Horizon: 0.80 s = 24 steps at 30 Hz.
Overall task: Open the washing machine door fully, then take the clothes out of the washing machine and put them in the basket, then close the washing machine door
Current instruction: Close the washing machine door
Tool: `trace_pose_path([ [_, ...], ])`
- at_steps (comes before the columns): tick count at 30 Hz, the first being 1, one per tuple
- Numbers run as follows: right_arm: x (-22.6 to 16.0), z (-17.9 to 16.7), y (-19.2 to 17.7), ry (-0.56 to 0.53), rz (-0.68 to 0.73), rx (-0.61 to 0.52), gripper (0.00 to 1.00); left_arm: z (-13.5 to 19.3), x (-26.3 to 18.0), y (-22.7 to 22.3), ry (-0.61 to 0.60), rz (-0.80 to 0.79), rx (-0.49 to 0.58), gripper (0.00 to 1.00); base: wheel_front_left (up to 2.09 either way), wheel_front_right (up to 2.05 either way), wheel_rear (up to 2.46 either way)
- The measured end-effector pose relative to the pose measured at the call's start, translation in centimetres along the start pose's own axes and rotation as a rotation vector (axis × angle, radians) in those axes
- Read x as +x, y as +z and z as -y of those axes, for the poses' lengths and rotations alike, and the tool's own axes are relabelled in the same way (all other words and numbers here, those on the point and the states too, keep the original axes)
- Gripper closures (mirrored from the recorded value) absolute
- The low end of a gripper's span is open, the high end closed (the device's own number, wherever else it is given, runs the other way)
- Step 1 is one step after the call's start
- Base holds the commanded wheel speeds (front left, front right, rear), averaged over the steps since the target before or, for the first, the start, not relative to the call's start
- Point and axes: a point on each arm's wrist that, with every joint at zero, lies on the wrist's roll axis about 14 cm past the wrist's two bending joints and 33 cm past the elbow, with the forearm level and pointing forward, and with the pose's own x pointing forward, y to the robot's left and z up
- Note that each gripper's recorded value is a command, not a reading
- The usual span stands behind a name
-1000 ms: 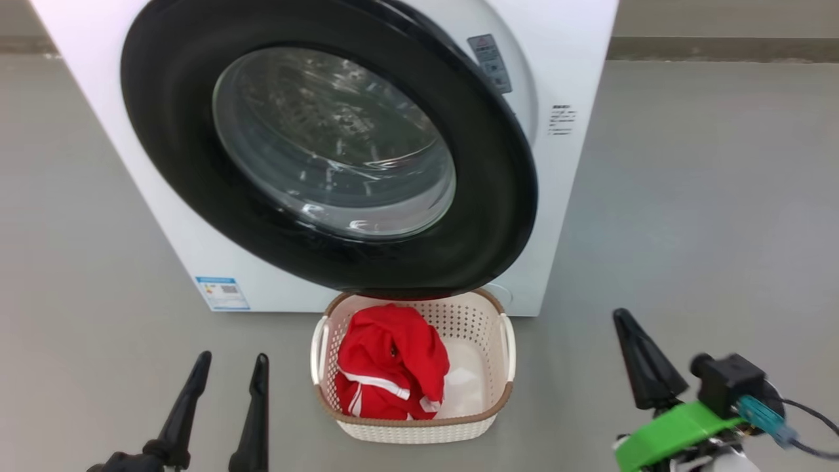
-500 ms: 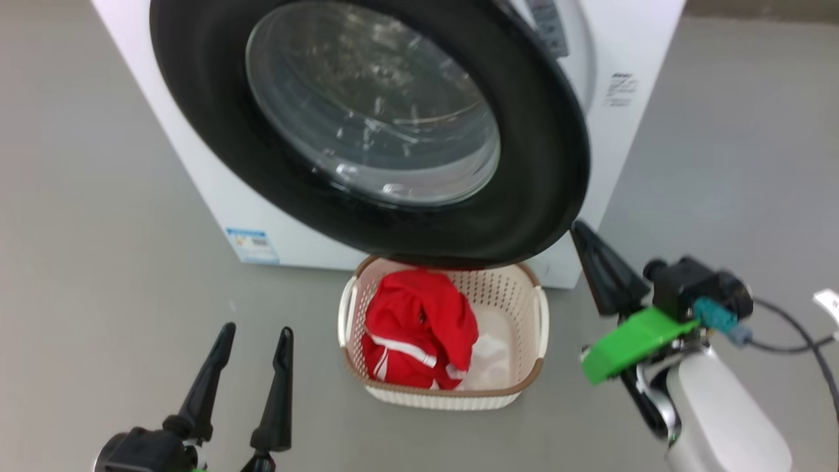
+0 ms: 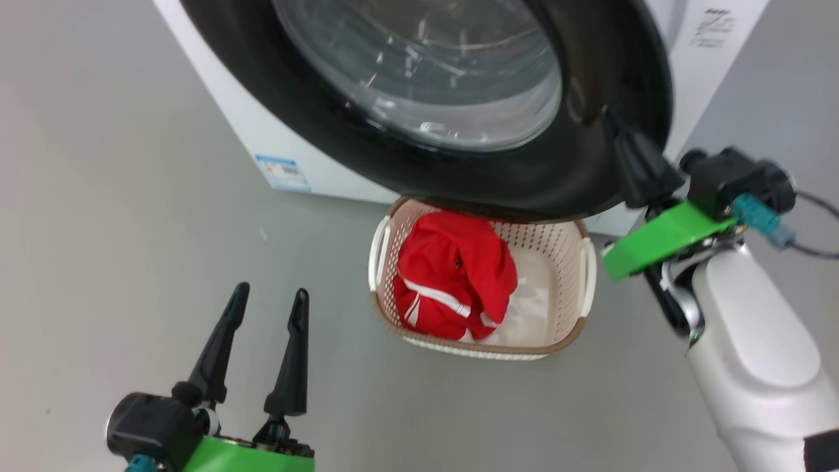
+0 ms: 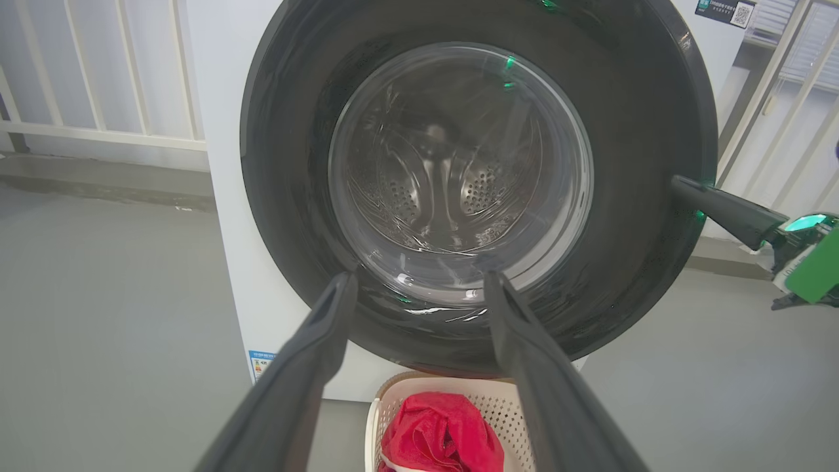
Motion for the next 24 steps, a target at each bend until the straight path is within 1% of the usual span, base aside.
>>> trace_pose_path([
  [6,2.3,0.6,-0.6,0.003,0.015,0.012,1.00,-0.6,0.5,-1.2,0.021,-0.030,0.008,0.00,0.00,0.00,0.00],
  [16,5.3,2.3,-0.5,-0.014,0.046,0.005,1.00,-0.4,1.7,-2.4,0.010,-0.055,0.012,0.00,0.00,0.00,0.00],
  [24,8.1,5.7,0.5,-0.050,0.052,-0.039,1.00,0.3,2.8,-3.3,-0.020,-0.070,0.017,0.00,0.00,0.00,0.00],
])
